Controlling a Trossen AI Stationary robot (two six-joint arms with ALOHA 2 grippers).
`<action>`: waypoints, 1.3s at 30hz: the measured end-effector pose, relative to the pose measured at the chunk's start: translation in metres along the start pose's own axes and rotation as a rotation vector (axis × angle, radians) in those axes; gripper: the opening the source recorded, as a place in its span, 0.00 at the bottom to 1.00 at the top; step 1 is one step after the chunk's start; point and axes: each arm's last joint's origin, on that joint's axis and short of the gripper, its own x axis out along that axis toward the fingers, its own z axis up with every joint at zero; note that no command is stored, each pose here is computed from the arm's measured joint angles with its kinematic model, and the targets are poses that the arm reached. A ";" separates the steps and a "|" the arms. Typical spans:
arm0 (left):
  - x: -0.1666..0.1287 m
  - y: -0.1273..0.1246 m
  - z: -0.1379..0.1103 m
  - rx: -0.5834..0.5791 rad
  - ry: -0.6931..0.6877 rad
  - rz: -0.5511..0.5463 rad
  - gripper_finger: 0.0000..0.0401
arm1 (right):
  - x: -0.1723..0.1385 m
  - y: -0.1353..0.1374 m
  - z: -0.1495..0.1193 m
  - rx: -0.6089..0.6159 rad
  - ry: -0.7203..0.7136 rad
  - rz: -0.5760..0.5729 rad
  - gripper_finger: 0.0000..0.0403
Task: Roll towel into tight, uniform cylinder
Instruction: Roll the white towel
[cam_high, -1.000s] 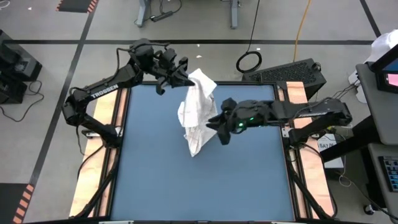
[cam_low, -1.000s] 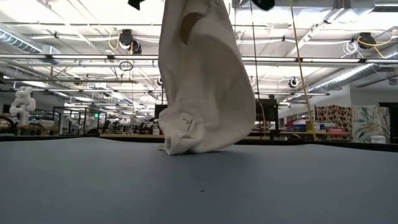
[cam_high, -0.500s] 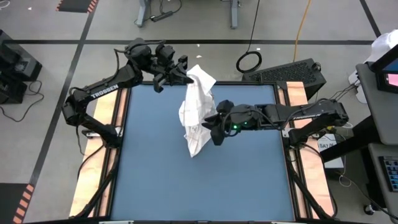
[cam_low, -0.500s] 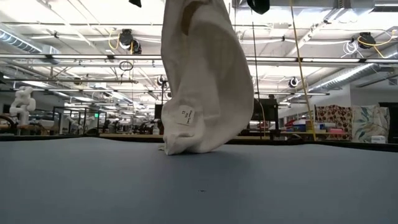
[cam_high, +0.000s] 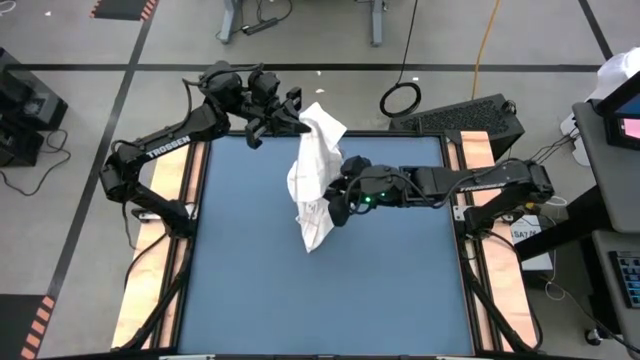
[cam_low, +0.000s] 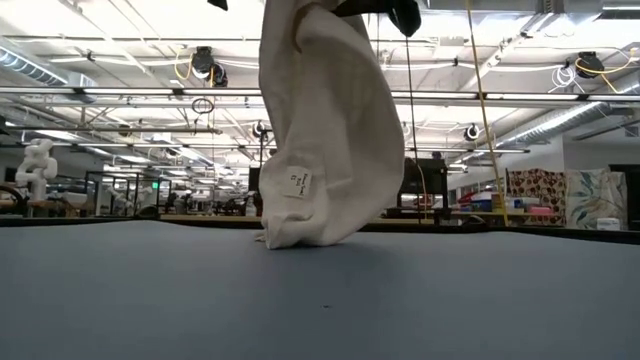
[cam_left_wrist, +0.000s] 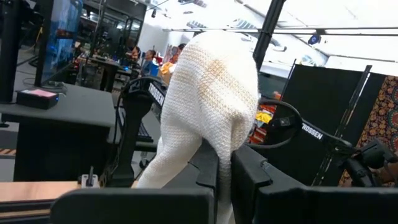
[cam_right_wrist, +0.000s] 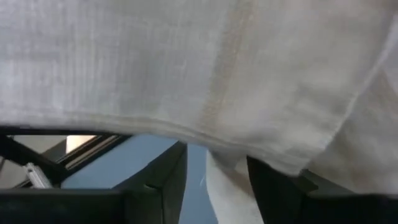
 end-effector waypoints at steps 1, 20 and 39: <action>0.000 0.000 0.000 0.000 0.000 0.000 0.05 | 0.000 0.000 0.001 -0.003 -0.007 0.004 0.35; -0.016 -0.007 0.009 -0.014 0.017 -0.011 0.05 | -0.037 -0.007 0.022 0.044 -0.051 0.051 0.01; -0.014 -0.004 -0.008 -0.143 0.134 -0.029 0.05 | -0.044 -0.028 0.038 0.218 0.119 0.285 0.01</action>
